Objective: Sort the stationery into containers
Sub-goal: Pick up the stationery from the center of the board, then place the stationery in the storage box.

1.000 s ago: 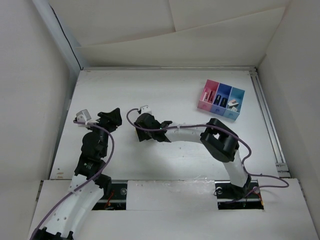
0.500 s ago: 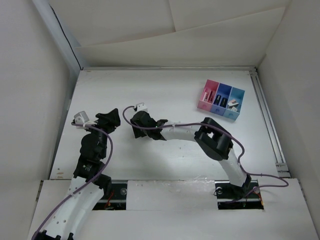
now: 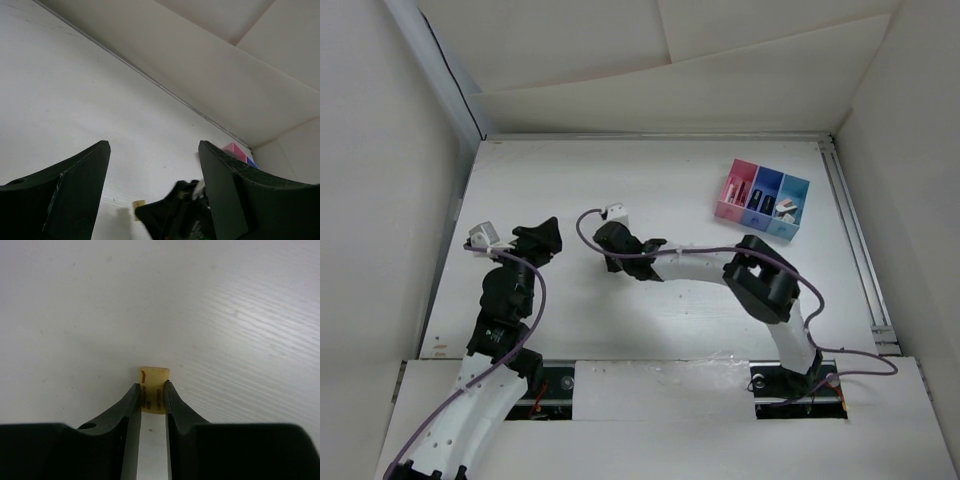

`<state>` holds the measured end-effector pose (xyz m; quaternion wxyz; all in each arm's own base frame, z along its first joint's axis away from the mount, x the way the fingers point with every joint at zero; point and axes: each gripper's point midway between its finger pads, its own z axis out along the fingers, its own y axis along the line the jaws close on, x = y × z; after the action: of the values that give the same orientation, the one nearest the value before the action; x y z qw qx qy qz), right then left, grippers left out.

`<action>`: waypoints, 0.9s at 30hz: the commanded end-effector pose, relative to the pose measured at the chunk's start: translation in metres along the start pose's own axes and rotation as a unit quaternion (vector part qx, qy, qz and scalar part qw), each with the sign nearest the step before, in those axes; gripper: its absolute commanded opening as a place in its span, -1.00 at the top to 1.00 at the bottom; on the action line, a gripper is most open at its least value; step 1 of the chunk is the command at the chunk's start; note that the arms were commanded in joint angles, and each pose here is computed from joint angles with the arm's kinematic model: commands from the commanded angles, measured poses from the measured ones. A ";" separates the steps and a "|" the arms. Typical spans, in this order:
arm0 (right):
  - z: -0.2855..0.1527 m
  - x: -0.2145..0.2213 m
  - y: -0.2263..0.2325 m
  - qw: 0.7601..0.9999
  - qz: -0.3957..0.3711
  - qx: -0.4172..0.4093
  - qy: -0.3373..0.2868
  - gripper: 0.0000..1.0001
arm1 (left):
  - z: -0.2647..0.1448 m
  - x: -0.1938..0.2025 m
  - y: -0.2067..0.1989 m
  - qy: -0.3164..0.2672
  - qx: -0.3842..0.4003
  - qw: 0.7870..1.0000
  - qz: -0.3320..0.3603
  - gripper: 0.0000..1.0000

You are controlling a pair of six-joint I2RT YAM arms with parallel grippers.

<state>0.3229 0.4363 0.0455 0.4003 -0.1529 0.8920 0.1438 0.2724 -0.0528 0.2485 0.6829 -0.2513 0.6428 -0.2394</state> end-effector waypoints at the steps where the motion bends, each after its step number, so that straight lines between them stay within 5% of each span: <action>1: -0.053 -0.089 -0.050 0.991 0.079 0.035 -0.099 0.94 | 0.002 -0.002 -0.010 -0.005 0.022 1.000 -0.004 -0.37; 6: -0.091 -0.124 -0.181 0.967 0.168 0.126 -0.145 0.94 | 0.005 0.010 -0.019 0.023 0.049 0.999 0.004 -0.40; 9: -0.129 -0.132 -0.308 0.917 0.244 0.260 -0.182 0.94 | 0.013 0.024 -0.028 0.056 0.068 0.996 0.019 -0.43; 14: -0.173 -0.114 -0.411 0.851 0.318 0.366 -0.200 0.94 | 0.023 0.043 -0.034 0.098 0.080 0.991 0.035 -0.52; 17: -0.186 -0.106 -0.443 0.832 0.343 0.386 -0.203 0.94 | 0.025 0.045 -0.039 0.105 0.089 0.990 0.034 -0.57; 18: -0.189 -0.105 -0.449 0.826 0.351 0.391 -0.206 0.94 | 0.026 0.047 -0.037 0.108 0.087 0.990 0.041 -0.99; 24: -0.174 -0.081 -0.471 0.817 0.369 0.406 -0.176 0.92 | 0.026 0.048 -0.037 0.108 0.086 0.990 0.041 -1.00; 27: -0.165 -0.071 -0.473 0.817 0.372 0.409 -0.166 0.70 | 0.026 0.048 -0.037 0.108 0.086 0.990 0.041 -1.00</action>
<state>0.4377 -0.0486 0.1473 0.4859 0.3866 0.7796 -0.0818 0.2977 -0.1063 0.1990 0.6040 -0.1534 0.7339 -0.2704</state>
